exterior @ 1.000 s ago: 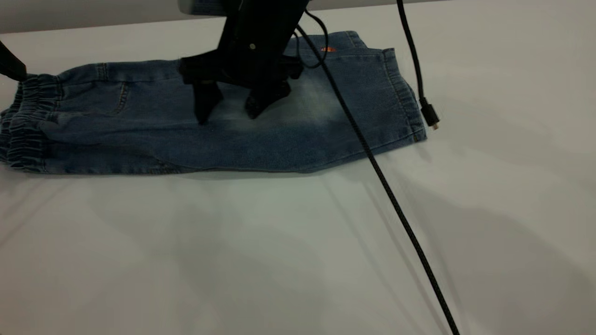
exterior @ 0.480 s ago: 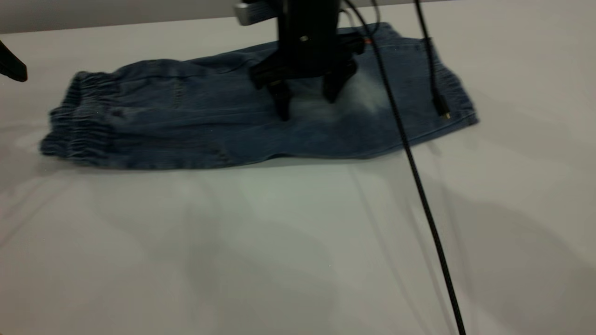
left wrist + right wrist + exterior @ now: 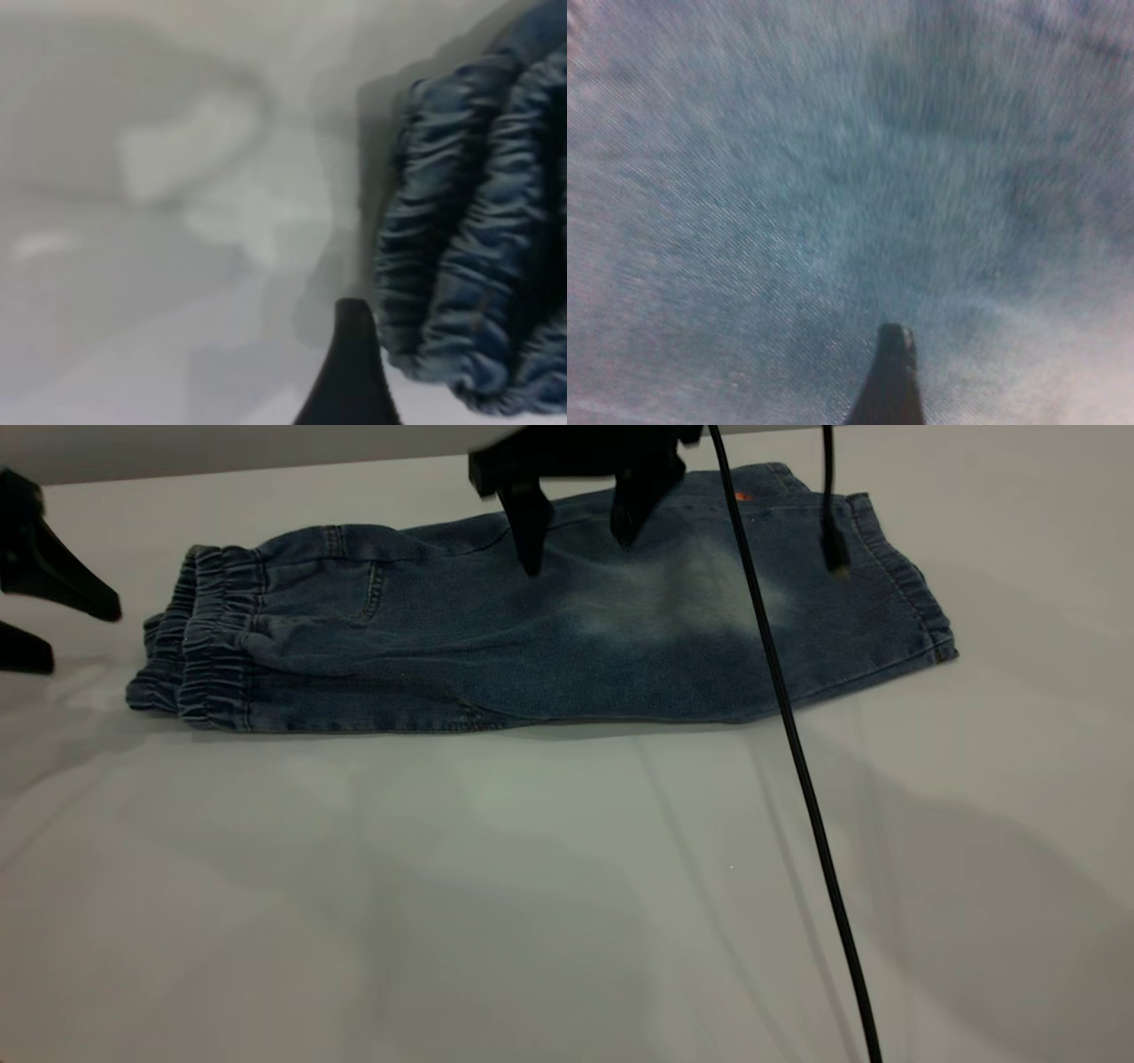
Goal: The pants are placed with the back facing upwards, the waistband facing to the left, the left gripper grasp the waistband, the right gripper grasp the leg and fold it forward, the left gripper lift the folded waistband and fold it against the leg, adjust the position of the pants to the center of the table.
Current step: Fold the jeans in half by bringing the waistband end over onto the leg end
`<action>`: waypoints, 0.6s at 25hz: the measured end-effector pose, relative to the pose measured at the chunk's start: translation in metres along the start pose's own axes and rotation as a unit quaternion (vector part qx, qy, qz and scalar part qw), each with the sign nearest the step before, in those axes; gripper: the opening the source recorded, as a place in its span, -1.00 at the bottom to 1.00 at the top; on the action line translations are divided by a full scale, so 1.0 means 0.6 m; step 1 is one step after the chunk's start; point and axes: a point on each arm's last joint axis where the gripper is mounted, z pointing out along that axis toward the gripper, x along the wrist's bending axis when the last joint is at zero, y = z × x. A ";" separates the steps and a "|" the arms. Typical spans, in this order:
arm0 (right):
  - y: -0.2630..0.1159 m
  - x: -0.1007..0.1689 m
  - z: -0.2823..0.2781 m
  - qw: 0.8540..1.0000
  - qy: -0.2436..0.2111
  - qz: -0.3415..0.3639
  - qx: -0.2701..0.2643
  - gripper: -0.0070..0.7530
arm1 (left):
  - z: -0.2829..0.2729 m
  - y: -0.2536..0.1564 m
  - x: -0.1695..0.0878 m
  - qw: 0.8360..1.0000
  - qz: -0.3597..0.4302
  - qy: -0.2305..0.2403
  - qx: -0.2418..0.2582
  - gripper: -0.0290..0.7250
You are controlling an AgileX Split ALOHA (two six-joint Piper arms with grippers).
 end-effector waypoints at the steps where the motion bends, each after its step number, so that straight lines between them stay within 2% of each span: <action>1: 0.007 0.001 -0.008 1.000 0.001 -0.001 -0.011 0.49 | 0.008 -0.002 0.004 1.000 -0.004 -0.003 0.003 0.48; 7: 0.014 0.003 -0.020 1.000 0.004 0.000 -0.024 0.49 | 0.047 -0.014 -0.017 0.999 -0.028 -0.018 0.011 0.48; 15: 0.013 0.003 -0.020 1.000 0.006 -0.002 -0.021 0.49 | 0.068 -0.020 -0.035 0.998 -0.070 -0.005 0.007 0.48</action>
